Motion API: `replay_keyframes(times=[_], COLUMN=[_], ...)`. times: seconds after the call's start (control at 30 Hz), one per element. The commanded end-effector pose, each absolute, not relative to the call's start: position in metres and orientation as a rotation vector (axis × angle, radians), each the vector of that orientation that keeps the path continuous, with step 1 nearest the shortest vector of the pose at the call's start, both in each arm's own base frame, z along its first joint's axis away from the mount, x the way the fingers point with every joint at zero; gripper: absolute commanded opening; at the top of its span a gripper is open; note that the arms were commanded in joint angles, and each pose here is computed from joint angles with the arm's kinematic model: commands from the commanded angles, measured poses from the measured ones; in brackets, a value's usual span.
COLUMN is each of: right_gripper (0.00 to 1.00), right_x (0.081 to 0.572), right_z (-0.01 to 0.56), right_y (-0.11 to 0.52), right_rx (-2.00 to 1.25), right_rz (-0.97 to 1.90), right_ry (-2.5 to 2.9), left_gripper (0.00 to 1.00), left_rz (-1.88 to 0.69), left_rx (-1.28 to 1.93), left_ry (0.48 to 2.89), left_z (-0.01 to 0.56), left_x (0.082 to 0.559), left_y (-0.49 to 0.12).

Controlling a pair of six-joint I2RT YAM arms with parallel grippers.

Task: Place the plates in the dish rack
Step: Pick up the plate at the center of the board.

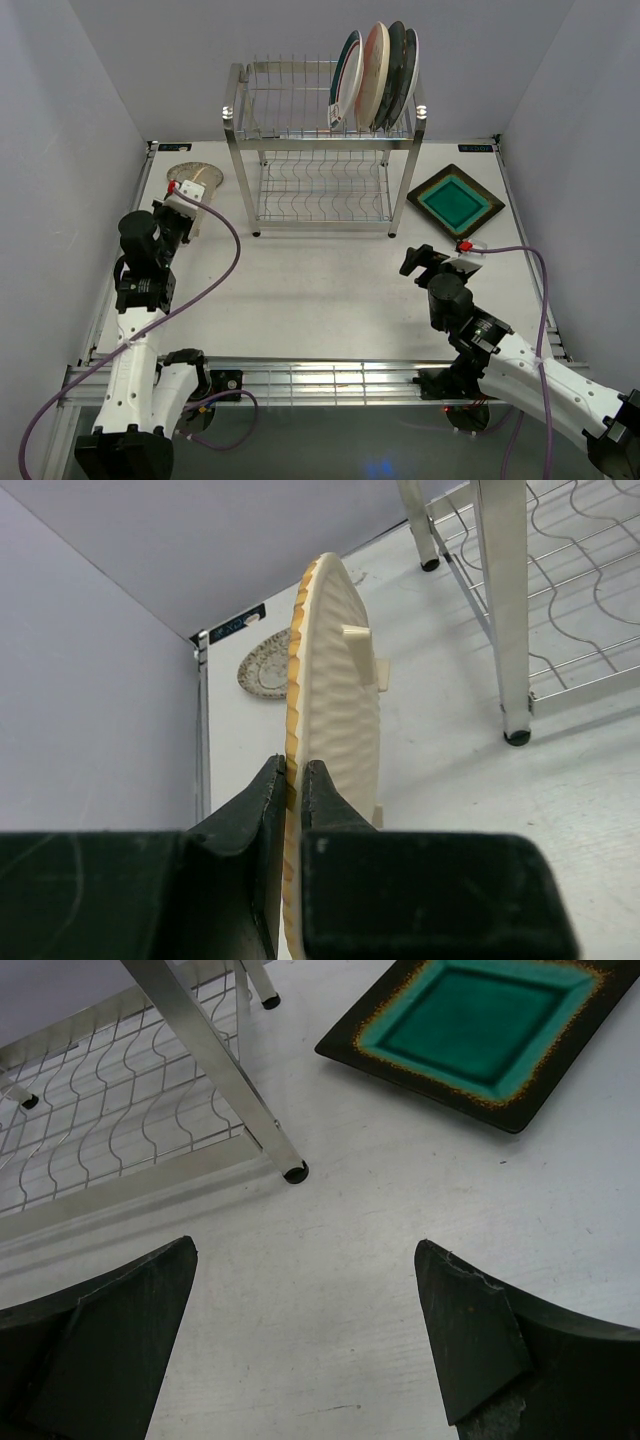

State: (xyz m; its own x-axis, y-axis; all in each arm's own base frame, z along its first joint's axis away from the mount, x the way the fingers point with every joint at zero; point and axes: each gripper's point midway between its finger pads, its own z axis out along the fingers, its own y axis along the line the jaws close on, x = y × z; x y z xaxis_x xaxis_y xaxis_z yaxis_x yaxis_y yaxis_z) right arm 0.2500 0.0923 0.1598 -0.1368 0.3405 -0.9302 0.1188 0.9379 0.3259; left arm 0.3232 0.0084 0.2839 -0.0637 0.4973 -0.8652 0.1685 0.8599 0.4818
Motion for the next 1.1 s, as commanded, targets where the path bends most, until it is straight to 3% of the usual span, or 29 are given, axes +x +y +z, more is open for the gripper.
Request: replay_keyframes(times=[0.0, 0.3, 1.07], right_gripper=[0.95, 0.95, 0.95], right_x=[0.254, 0.254, 0.255], right_z=[0.170, 0.170, 0.170], right_y=[0.094, 0.094, 0.093], right_rx=[0.364, 0.365, 0.366], right_rz=[0.216, 0.212, 0.209], right_ry=[1.678, 1.677, 1.676], left_gripper=[0.00, 0.00, 0.00], left_rz=[0.237, 0.061, 0.087], left_rx=[0.385, 0.395, 0.716], left_ry=[1.590, 1.689, 1.679], left_z=[0.326, 0.325, 0.243], left_x=[0.313, 0.305, 0.281], left_y=[0.009, -0.013, -0.030])
